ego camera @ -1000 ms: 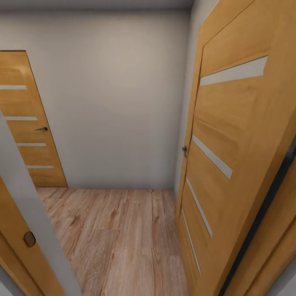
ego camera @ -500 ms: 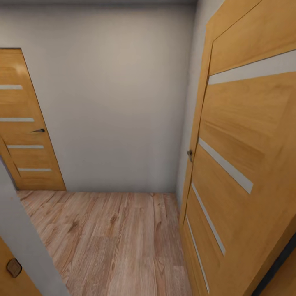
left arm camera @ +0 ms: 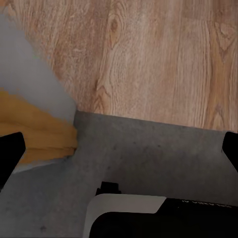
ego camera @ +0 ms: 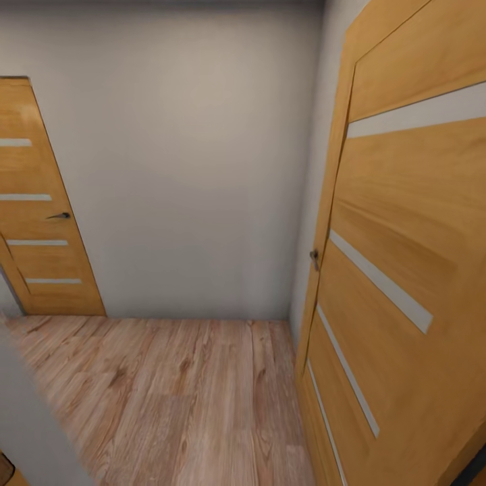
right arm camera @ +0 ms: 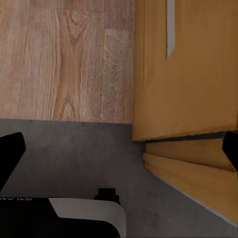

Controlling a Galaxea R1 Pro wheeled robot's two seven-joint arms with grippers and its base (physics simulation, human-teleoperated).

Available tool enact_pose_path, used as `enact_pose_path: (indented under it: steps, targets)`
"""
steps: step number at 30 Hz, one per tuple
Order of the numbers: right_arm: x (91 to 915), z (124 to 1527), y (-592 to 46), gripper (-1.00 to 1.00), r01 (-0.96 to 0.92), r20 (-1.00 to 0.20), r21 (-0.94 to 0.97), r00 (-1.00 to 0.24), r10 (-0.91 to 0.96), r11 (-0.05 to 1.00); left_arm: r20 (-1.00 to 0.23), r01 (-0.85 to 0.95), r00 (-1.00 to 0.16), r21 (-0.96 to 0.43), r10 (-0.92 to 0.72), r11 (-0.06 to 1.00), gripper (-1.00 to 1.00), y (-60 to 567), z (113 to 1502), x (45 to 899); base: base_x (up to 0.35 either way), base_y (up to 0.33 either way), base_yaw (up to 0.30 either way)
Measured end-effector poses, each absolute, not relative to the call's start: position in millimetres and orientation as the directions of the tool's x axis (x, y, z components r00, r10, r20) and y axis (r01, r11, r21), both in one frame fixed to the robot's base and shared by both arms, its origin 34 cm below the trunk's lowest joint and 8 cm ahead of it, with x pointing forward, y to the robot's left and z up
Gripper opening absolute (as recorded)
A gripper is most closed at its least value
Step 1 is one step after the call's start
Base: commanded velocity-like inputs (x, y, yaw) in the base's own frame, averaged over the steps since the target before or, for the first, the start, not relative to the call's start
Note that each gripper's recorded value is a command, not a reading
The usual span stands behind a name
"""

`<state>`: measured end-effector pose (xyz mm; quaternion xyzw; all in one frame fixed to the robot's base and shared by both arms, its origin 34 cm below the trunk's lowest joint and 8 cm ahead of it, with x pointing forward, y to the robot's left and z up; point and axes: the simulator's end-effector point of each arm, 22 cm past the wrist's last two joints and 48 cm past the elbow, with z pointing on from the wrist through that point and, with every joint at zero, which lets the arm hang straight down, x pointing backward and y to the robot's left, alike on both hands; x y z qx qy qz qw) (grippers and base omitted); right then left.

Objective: Move the two storage containers from the living room to the garage. In the garage, place one container on the floor and stack the other container on top of it (either order is fine).

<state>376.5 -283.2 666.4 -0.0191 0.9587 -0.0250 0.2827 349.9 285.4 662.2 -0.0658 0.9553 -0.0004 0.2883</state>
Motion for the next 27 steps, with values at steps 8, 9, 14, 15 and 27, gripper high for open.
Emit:
enact_pose_path:
  steps: [8,9,14,15,27]
  targets:
    - [376.5,666.5,-283.4,1.0,-0.023,-0.541,-0.059,-0.839,-0.051,0.998,-0.551,-0.126,-0.825,-0.039,-0.126,0.991,1.0,285.4,662.2,349.9,0.326,0.0,0.0]
    - [376.5,666.5,-283.4,1.0,-0.023,-0.541,-0.059,-0.839,-0.051,0.998,-0.551,-0.126,-0.825,-0.039,-0.126,0.991,1.0,285.4,662.2,349.9,0.325,0.0,0.0]
    - [376.7,666.2,-283.4,1.0,-0.023,-0.541,-0.059,-0.84,-0.051,0.998,-0.55,-0.125,-0.825,-0.039,-0.126,0.991,1.0,285.4,662.0,350.1,0.149,0.0,0.0]
    - [376.7,666.2,-283.4,1.0,-0.023,-0.541,-0.059,-0.84,-0.051,0.998,-0.55,-0.126,-0.825,-0.039,-0.126,0.991,1.0,285.4,662.0,350.1,0.036,0.0,0.0]
    - [376.7,666.2,-283.4,1.0,-0.022,-0.54,-0.059,-0.84,-0.051,0.998,-0.55,-0.126,-0.825,-0.039,-0.126,0.991,1.0,285.4,661.9,350.1,0.004,0.004,0.0]
